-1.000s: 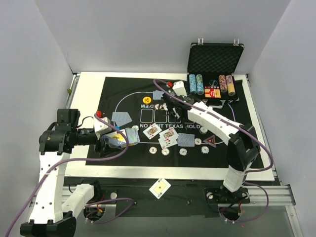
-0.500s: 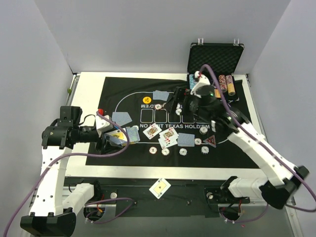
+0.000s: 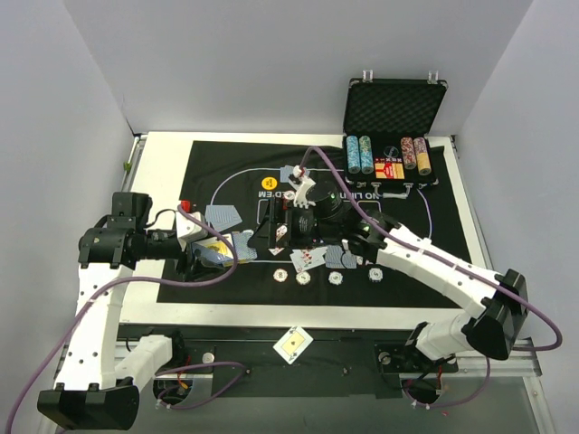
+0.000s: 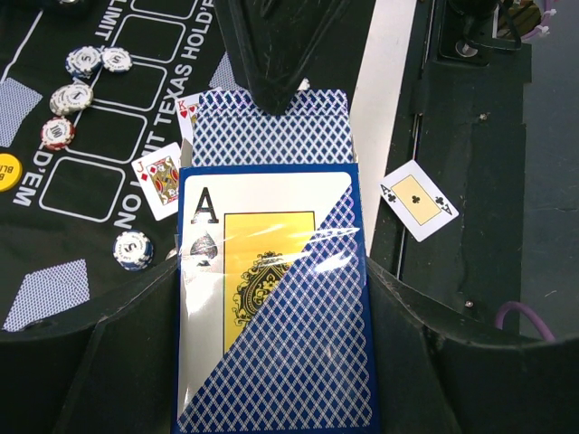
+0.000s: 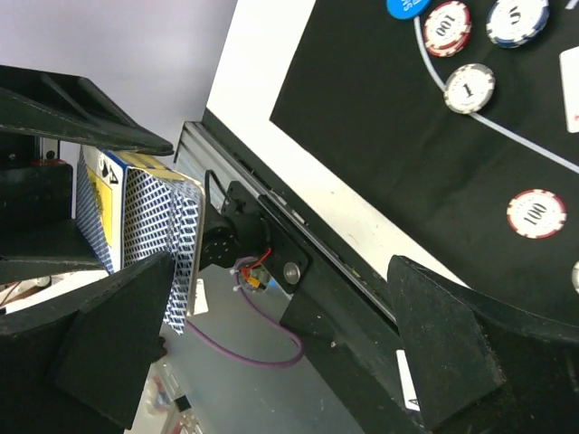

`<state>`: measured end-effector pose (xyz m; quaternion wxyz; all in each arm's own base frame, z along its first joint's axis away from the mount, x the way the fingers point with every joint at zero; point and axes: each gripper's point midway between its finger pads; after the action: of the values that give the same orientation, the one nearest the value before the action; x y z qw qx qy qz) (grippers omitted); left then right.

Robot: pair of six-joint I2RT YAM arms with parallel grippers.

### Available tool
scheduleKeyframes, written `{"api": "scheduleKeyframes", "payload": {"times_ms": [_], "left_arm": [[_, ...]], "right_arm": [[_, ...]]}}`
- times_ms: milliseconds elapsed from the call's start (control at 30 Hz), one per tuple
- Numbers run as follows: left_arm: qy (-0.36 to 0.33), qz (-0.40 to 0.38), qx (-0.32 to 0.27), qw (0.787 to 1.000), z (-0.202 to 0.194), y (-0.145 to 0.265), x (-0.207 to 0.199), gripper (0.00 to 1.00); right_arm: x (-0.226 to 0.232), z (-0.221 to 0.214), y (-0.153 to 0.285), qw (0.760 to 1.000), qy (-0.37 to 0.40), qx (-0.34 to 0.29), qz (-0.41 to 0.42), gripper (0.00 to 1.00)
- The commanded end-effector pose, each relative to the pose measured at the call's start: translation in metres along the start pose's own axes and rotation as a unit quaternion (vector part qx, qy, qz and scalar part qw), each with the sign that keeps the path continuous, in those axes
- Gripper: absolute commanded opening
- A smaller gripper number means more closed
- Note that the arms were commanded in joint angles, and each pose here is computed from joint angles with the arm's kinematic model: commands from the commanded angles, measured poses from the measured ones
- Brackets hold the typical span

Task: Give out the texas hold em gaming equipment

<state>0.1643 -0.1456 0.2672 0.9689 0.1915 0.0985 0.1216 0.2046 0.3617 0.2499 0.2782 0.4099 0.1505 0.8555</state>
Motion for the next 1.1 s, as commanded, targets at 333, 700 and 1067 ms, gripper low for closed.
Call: {"api": "scheduleKeyframes", "payload": {"times_ms": [333, 700, 1067], "left_arm": [[-0.020, -0.018, -0.026, 0.999, 0.013, -0.001, -0.006, 0.06], [-0.020, -0.016, -0.035, 0.999, 0.020, 0.001, -0.007, 0.06], [-0.020, -0.014, -0.040, 0.999, 0.024, 0.002, -0.007, 0.06]], "right_arm": [[0.050, 0.019, -0.012, 0.995, -0.021, -0.030, 0.091, 1.00], [0.051, 0.013, -0.015, 0.995, -0.025, -0.026, 0.091, 1.00], [0.040, 0.000, -0.023, 0.995, -0.036, -0.014, 0.088, 0.96]]}}
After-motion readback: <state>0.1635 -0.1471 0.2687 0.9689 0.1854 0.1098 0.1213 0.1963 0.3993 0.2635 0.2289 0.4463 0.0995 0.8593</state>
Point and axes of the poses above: each gripper's point midway between its finger pads, its own y axis back along the fingers, its own x axis along the line the jaws close on, z = x × y, and after that the axes turned 9 degrees about y, right-handed
